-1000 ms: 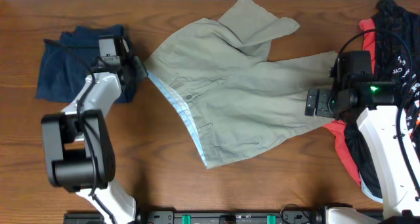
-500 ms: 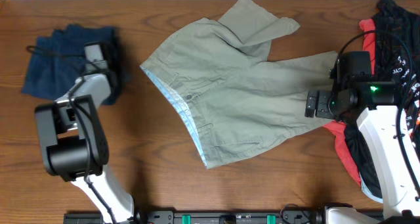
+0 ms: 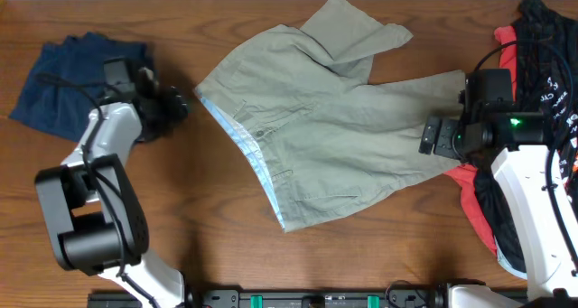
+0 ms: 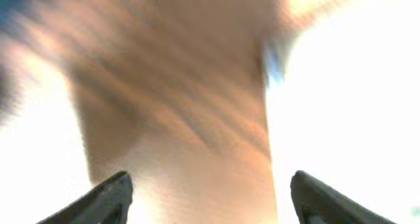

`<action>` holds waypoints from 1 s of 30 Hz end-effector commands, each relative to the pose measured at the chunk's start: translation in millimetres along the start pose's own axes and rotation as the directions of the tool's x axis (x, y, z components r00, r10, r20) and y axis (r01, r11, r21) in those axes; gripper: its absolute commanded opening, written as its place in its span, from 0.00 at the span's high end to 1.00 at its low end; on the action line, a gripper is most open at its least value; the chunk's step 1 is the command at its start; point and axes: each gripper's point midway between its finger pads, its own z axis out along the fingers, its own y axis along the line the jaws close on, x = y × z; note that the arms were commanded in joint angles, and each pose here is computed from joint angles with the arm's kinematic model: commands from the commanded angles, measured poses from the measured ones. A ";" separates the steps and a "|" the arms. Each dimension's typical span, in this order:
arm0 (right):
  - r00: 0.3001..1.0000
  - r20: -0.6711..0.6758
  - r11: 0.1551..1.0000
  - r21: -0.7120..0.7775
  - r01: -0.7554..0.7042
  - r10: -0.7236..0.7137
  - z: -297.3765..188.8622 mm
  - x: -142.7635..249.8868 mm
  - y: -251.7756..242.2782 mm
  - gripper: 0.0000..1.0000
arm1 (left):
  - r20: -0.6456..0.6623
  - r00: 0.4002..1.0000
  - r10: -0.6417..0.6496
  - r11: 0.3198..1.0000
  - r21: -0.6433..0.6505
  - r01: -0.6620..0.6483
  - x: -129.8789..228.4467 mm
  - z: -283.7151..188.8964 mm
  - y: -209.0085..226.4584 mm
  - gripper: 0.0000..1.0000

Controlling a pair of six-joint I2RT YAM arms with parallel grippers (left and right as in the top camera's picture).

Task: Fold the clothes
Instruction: 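Grasp the shorts' waistband with the left gripper and spread it flat leftward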

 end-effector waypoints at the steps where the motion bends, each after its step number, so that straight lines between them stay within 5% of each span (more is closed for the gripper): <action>1: 0.998 0.018 0.998 0.014 -0.064 0.063 -2.4 -7.5 -9.1 0.01 | -0.169 0.986 -0.009 0.997 0.073 0.021 44.3 1.3 -30.5 0.17; 8: 0.998 0.016 0.998 0.016 -0.068 0.067 -2.2 -7.3 -10.6 0.01 | -0.448 0.892 0.066 0.997 -0.008 -0.078 152.8 6.6 -54.2 0.13; 17: 0.998 -0.009 0.998 0.024 -0.065 0.065 -2.2 -0.9 -12.3 0.01 | -0.532 0.831 0.163 0.981 -0.004 -0.194 240.5 29.0 -81.8 0.14; 20: 0.998 -0.013 0.998 0.026 -0.064 0.065 -2.2 0.1 -12.6 0.01 | -0.532 0.825 0.191 0.974 0.001 -0.225 256.3 36.3 -84.2 0.37; 23: 0.998 -0.016 0.998 0.030 -0.063 0.064 -2.2 0.8 -13.4 0.01 | -0.499 0.843 0.203 0.962 -0.061 -0.267 251.5 39.5 -73.6 0.89; 26: 0.998 -0.022 0.998 0.033 -0.059 0.060 -2.2 2.6 -13.9 0.01 | -0.445 0.877 0.182 0.942 -0.177 -0.286 229.5 38.6 -50.5 0.94; 30: 0.998 -0.029 0.998 0.035 -0.059 0.060 -2.2 4.2 -14.4 0.01 | -0.301 0.943 0.144 0.886 -0.384 -0.258 157.3 23.4 -12.6 0.94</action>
